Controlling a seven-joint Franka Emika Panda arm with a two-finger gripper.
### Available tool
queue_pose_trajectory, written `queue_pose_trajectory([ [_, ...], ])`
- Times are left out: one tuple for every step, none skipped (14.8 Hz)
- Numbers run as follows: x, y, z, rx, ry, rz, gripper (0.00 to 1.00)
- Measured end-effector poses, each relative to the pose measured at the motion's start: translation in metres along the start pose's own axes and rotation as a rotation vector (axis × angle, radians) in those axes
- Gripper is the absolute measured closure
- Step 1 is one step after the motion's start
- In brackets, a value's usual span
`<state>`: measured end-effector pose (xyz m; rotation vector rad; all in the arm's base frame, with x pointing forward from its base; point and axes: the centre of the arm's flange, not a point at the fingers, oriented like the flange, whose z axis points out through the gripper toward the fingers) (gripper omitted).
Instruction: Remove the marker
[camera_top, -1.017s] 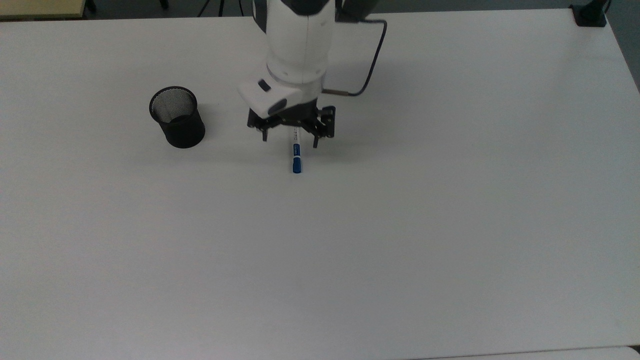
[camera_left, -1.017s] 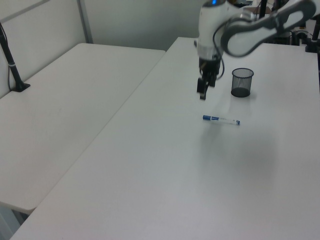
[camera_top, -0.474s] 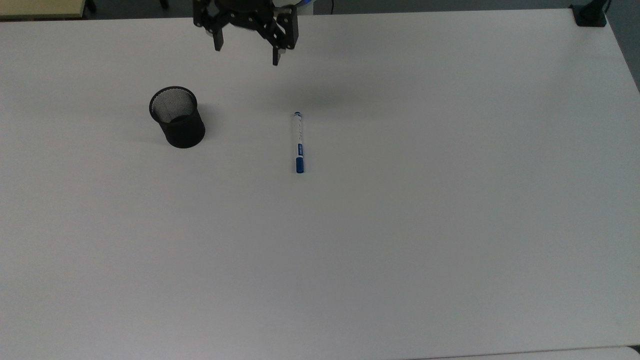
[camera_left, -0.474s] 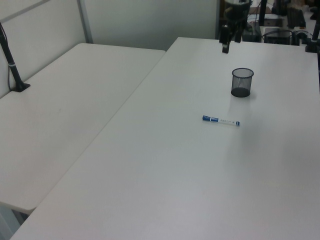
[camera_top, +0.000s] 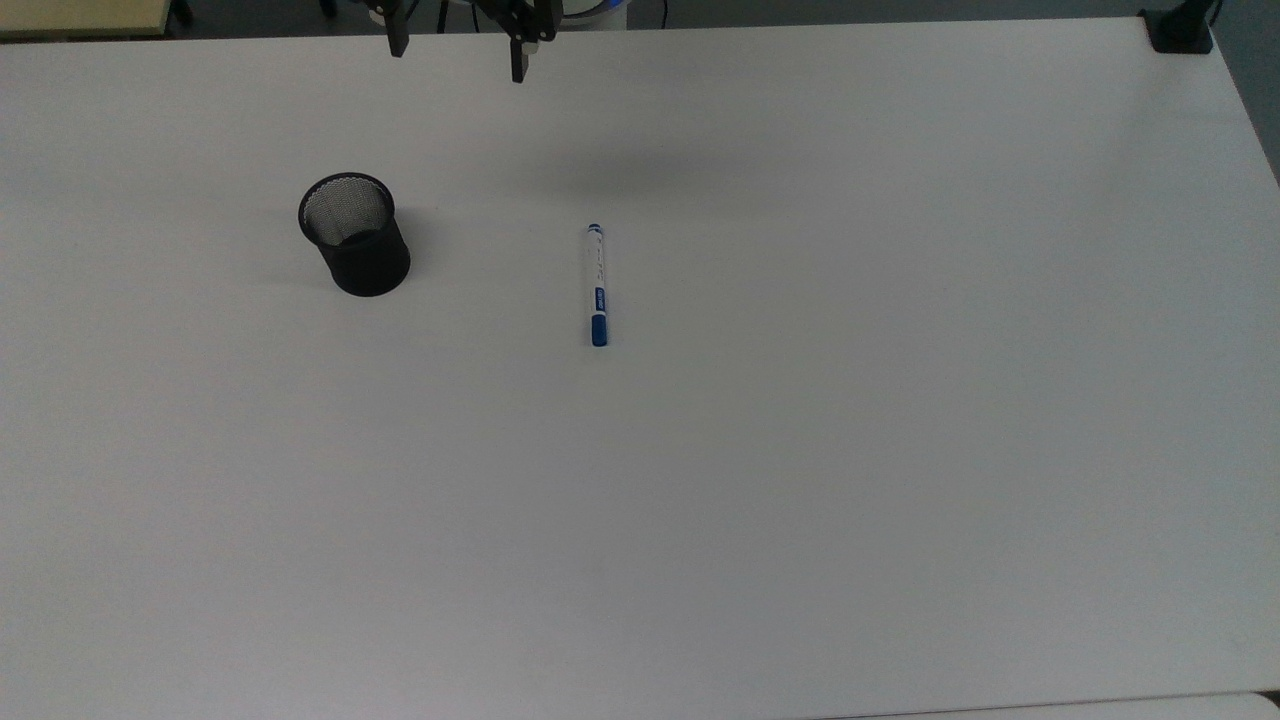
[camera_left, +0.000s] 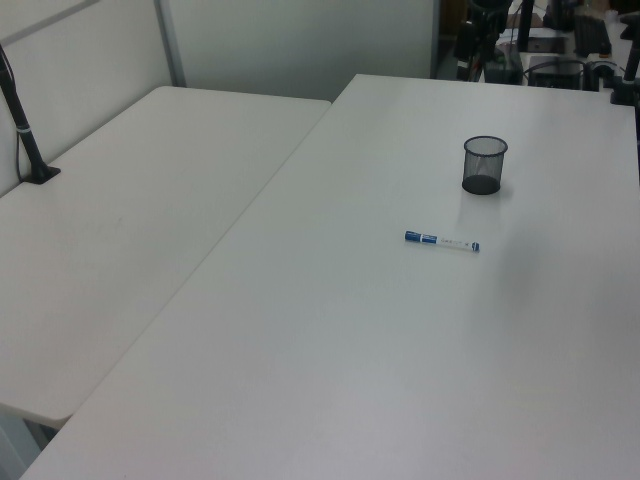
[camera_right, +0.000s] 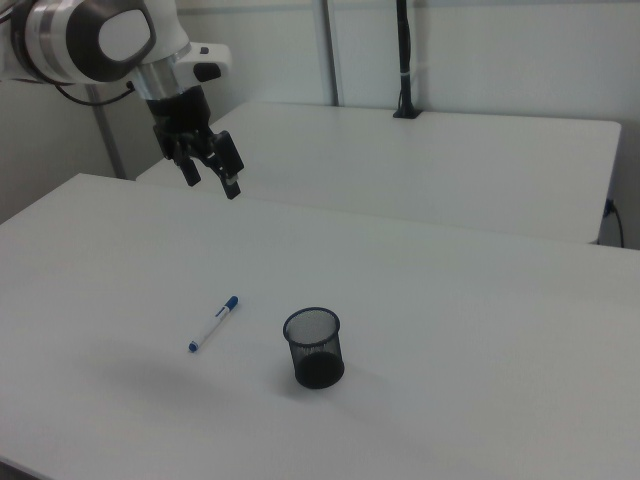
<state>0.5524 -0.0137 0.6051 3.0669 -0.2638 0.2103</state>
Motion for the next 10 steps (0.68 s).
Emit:
queue_pose_trajectory([
  [0.0006,0.0039,0.0003,-0.001,0.0,-0.011,0.0],
  [0.001,0.0069,0.0005,-0.002,-0.001,-0.021,0.0],
  [0.0012,0.0086,0.0006,-0.002,-0.001,-0.031,0.0],
  [0.0012,0.0089,0.0006,-0.002,-0.001,-0.034,0.0],
  [0.0012,0.0088,0.0006,-0.002,-0.001,-0.036,0.0],
  [0.0012,0.0088,0.0006,-0.002,-0.001,-0.039,0.0],
  [0.0012,0.0088,0.0006,-0.002,-0.001,-0.043,0.0],
  [0.0012,0.0088,0.0006,-0.002,-0.001,-0.046,0.0],
  [0.0012,0.0088,0.0006,-0.002,-0.001,-0.047,0.0],
  [0.0012,0.0088,0.0006,-0.002,-0.001,-0.047,0.0],
])
